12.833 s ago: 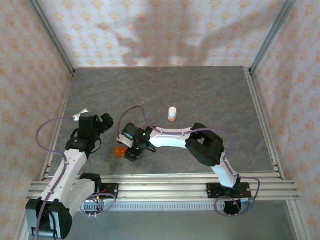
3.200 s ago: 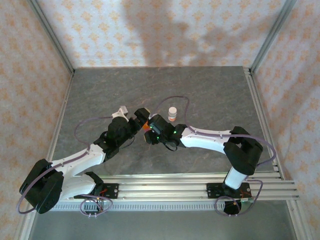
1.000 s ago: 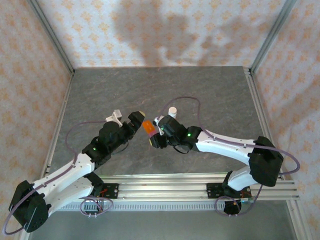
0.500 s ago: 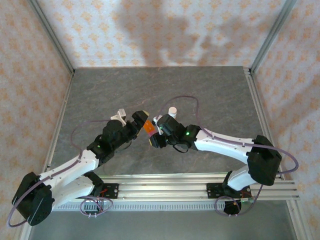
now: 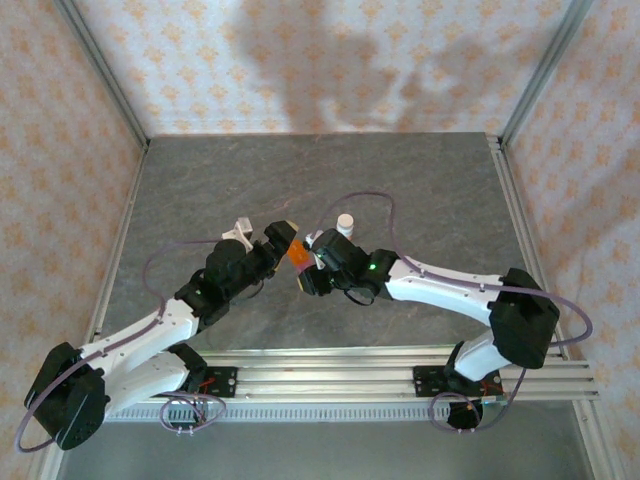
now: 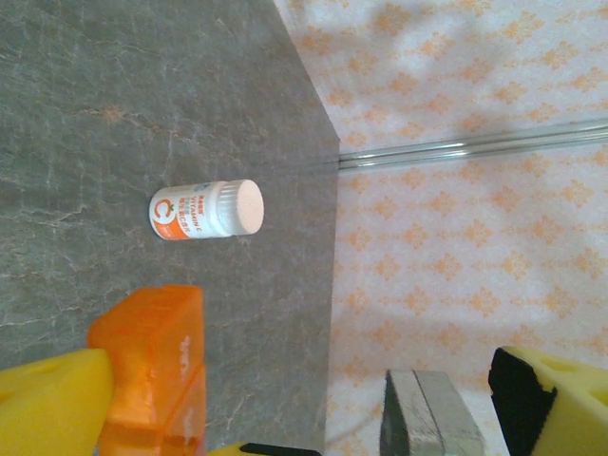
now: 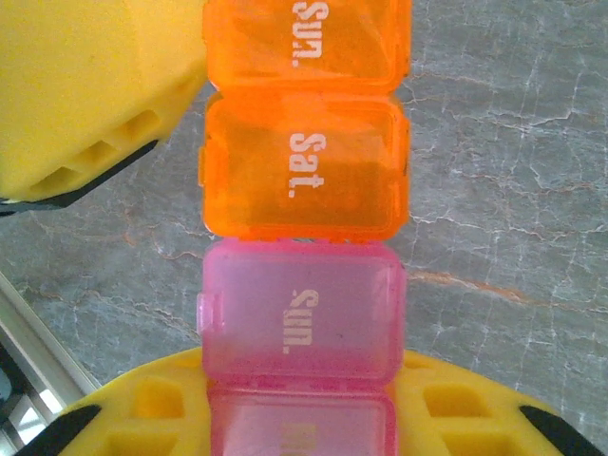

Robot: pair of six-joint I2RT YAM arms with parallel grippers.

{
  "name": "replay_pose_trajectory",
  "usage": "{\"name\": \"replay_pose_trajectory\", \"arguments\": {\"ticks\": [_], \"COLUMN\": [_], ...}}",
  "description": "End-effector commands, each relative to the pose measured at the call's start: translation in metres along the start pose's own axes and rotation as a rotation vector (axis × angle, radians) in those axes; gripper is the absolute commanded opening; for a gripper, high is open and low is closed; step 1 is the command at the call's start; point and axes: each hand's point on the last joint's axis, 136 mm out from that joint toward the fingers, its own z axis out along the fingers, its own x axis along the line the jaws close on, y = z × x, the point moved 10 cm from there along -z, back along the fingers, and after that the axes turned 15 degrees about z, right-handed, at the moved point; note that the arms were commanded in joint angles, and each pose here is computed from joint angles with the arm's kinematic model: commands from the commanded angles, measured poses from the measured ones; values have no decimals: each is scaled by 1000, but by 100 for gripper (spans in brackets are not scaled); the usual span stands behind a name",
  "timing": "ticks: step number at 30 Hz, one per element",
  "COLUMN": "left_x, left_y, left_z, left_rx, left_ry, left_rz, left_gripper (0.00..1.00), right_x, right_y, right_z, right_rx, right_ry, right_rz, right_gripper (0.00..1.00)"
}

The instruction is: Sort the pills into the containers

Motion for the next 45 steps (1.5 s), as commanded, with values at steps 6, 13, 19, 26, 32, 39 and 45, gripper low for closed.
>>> {"name": "replay_pose_trajectory", "arguments": {"ticks": [6,13,19,26,32,39,45], "left_x": [-12,-5,1,3,3,0,-3], "left_y": [5,2,2,0,-1,0,2], "left_z": [-10,-8,-16,-12,-9,-8,-7], "left_rx": [-35,-32,-54,-48,-42,-42,-44], "left_ry": [-32,9,80,84,77,66,48], "left_rz": [4,4,24,32,33,35,31], "left_gripper": [100,99,99,99,100,100,100], "right_x": [9,8,8,9,9,9,10], "right_y": [12,14,15,15,14,14,15], "right_z": [1,0,-1,0,1,1,4], "right_rx": [-55,-65,-76,-74,-72,-74,-68], "right_ry": [11,7,-1,1,3,7,14], "right_rz": [18,24,25,26,29,32,36], "right_gripper": [29,29,29,29,28,28,28]}}
